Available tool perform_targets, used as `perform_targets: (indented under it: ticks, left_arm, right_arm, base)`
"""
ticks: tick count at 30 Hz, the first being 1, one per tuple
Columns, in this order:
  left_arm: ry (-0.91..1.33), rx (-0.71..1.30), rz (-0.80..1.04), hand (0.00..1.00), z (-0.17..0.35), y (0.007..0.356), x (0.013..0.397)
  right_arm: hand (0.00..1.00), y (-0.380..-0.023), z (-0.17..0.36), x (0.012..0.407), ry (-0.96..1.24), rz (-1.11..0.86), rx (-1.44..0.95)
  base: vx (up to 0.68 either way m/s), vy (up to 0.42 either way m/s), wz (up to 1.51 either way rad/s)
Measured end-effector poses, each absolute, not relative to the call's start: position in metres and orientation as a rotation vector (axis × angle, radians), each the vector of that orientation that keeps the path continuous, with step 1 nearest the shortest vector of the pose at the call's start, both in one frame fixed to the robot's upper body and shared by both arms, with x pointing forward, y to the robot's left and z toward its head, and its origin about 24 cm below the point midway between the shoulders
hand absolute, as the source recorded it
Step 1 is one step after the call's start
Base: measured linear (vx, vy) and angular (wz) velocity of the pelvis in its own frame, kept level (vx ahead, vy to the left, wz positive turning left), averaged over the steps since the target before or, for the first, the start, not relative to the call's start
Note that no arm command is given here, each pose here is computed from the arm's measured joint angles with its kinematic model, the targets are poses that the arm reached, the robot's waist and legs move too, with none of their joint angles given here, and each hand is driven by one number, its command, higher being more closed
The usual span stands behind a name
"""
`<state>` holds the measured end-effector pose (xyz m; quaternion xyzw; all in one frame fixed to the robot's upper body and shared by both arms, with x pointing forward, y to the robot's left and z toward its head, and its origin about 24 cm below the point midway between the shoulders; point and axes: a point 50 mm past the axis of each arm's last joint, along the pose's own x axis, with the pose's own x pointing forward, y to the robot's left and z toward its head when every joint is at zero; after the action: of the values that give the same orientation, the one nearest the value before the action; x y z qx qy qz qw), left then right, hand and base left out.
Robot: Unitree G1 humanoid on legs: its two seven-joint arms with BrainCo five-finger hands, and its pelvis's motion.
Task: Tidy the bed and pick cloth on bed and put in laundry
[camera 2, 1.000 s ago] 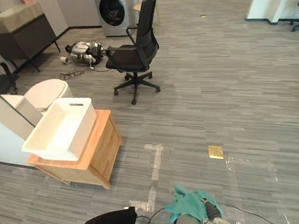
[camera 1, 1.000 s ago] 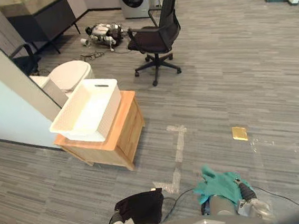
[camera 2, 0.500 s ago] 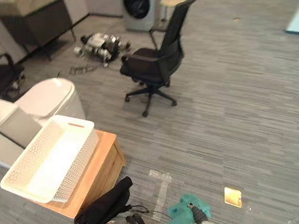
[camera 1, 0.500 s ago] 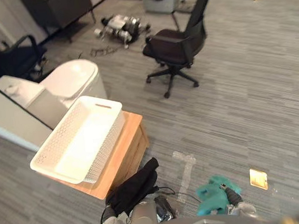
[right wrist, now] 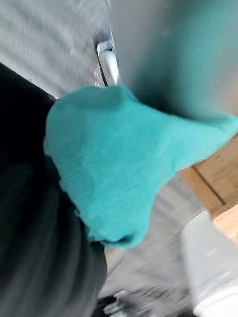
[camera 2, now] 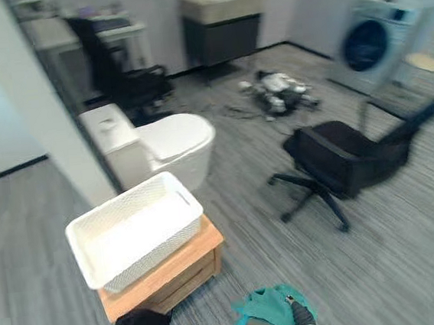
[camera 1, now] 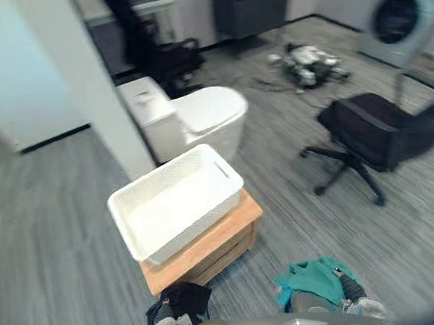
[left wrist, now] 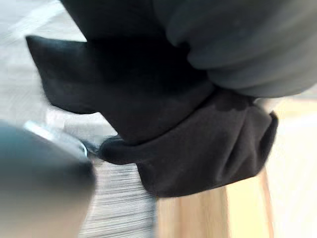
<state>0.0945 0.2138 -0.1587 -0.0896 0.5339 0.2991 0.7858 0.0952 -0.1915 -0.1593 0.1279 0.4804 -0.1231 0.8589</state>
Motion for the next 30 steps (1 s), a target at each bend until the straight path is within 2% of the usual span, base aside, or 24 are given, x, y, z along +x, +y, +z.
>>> perform_targets:
  ticks: [4, 11, 15, 20, 25, 30]
  left_arm:
    - [1.175, -0.224, 0.682, 1.00, -0.163, 0.198, 0.084]
    - [1.107, -0.102, 0.725, 1.00, -0.156, 0.207, 0.089]
    - [1.079, -0.019, 0.721, 1.00, -0.154, 0.217, 0.087]
    - [1.079, -0.008, 0.696, 1.00, -0.155, 0.220, 0.083]
    - [1.111, 0.008, 0.651, 1.00, -0.157, 0.223, 0.072]
    - [1.168, 0.142, 0.478, 1.00, -0.160, 0.223, 0.067]
  right_arm:
    - [1.00, -0.186, -0.156, 0.110, 1.001, -0.182, 0.230]
    - [1.00, -0.182, -0.159, 0.108, 1.038, -0.220, 0.299]
    - [1.00, -0.179, -0.162, 0.102, 1.059, -0.243, 0.346]
    - [1.00, -0.188, -0.162, 0.096, 1.055, -0.282, 0.342]
    - [1.00, -0.194, -0.162, 0.093, 1.035, -0.310, 0.338]
    - [1.00, -0.201, -0.161, 0.087, 1.001, -0.317, 0.313]
  base:
    - [0.20, -0.225, 0.88]
    - [0.06, 0.003, 1.04]
    - [-0.04, 0.064, 0.25]
    - [-0.11, -0.029, 0.10]
    - [-0.10, 0.009, -0.14]
    - [-0.01, 0.083, 0.03]
